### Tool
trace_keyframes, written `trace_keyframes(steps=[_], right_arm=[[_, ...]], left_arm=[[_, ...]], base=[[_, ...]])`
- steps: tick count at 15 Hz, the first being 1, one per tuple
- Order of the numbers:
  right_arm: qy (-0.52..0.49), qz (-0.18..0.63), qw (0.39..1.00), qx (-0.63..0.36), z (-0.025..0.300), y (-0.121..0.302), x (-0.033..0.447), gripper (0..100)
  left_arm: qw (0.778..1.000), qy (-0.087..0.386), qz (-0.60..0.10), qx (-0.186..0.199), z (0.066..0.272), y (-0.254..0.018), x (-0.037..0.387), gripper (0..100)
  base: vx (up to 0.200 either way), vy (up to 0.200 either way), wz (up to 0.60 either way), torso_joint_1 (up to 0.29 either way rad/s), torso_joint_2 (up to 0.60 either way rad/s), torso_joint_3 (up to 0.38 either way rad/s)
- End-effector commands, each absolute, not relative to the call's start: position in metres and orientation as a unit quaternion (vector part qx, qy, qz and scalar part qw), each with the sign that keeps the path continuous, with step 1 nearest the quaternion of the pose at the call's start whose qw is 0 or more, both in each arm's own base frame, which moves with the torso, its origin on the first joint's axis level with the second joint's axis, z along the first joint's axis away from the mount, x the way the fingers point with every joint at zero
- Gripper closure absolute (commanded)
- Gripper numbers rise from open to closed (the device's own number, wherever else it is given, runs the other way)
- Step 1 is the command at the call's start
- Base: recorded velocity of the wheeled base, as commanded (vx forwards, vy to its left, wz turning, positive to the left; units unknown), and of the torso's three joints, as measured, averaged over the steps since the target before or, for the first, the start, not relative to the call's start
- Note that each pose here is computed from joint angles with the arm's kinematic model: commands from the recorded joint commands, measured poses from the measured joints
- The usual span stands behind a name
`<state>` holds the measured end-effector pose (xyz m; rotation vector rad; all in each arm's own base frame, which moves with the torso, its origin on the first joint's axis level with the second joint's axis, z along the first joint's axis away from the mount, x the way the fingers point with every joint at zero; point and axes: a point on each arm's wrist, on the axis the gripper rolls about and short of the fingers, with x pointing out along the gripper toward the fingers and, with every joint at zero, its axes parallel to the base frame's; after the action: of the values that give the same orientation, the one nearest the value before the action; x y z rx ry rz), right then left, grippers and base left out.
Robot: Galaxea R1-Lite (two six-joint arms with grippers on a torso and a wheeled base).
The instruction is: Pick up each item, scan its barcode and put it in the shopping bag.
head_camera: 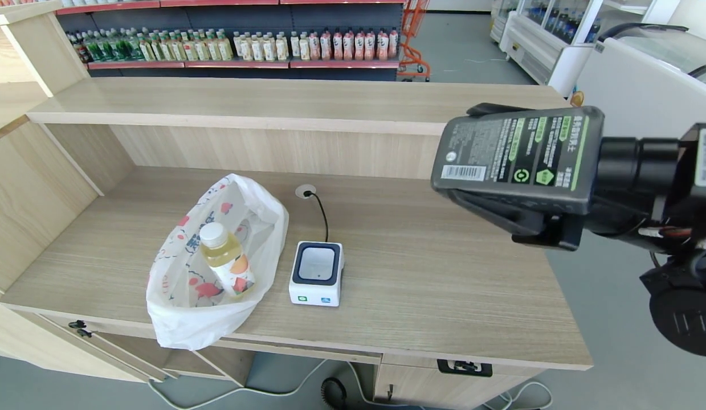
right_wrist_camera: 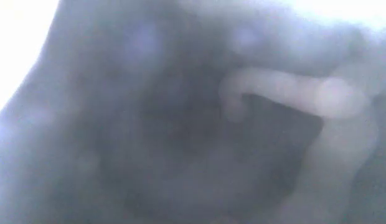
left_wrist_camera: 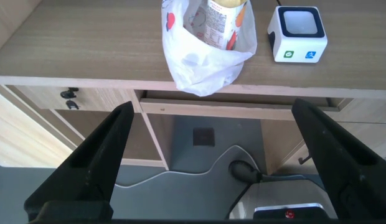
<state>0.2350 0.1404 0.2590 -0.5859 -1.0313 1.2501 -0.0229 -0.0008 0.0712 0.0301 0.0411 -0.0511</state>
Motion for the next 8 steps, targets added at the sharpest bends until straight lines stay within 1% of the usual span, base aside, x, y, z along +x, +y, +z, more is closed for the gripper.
trace_keyframes(steps=[1, 4, 8], right_arm=[[-0.486, 0.588, 0.598, -0.246, 0.261, 0.164, 0.215, 100], [-0.504, 0.603, 0.572, -0.235, 0.263, 0.179, 0.201, 100], [-0.509, 0.600, 0.570, -0.238, 0.264, 0.179, 0.201, 100]], left_arm=[[0.999, 0.020, -0.026, 0.015, 0.071, -0.001, -0.023, 0], [0.999, 0.020, -0.026, 0.015, 0.071, -0.001, -0.023, 0], [0.999, 0.020, -0.026, 0.015, 0.071, -0.001, -0.023, 0]], base=[[0.000, 0.000, 0.00, 0.000, 0.00, 0.000], [0.000, 0.000, 0.00, 0.000, 0.00, 0.000], [0.000, 0.000, 0.00, 0.000, 0.00, 0.000]])
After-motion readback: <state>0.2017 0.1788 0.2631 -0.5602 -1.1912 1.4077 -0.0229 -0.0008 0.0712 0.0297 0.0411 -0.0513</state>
